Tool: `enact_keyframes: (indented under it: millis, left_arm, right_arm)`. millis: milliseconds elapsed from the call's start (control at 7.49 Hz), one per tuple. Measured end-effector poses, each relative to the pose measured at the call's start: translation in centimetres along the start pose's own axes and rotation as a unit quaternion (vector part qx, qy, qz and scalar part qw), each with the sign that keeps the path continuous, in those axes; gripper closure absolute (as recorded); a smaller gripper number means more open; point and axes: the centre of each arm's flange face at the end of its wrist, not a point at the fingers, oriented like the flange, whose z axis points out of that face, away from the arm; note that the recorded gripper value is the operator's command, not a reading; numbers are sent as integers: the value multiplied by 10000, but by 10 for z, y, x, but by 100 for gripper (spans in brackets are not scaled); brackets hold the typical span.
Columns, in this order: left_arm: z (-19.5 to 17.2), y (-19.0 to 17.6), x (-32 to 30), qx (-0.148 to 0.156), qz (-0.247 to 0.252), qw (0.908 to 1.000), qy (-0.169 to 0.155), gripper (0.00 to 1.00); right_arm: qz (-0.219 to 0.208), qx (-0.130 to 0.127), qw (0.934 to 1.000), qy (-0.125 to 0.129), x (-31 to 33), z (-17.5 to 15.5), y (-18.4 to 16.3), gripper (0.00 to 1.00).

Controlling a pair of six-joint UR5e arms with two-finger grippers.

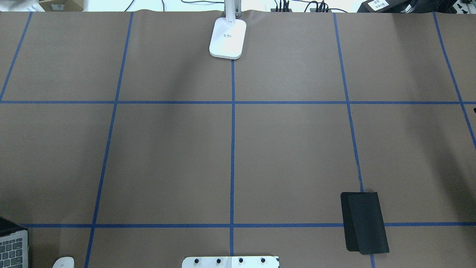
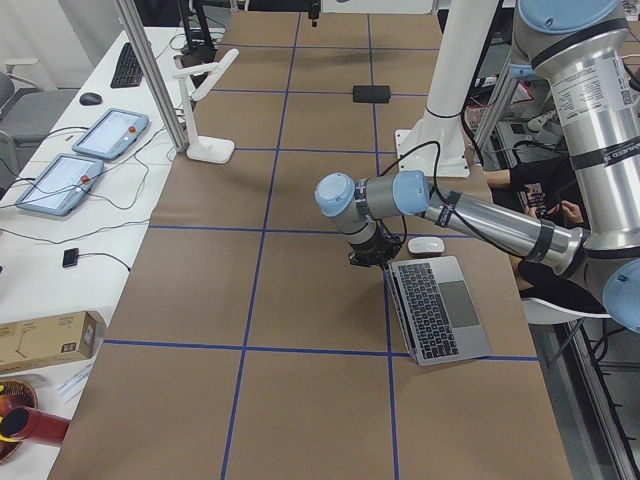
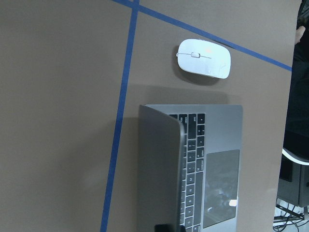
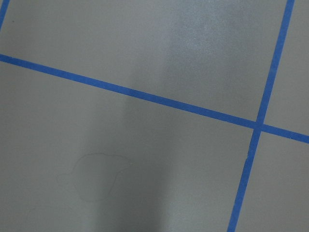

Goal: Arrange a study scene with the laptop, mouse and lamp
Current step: 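Drag the silver laptop farther from the robot with the left gripper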

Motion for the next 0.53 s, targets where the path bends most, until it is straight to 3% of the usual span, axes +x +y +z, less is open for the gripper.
enact_keyframes:
  millis: [534]
  left_arm:
    - [-53, -15, -23, 72, 89, 9974, -711, 100]
  right_arm:
    - [78, -67, 9999, 14, 7, 7, 2, 0]
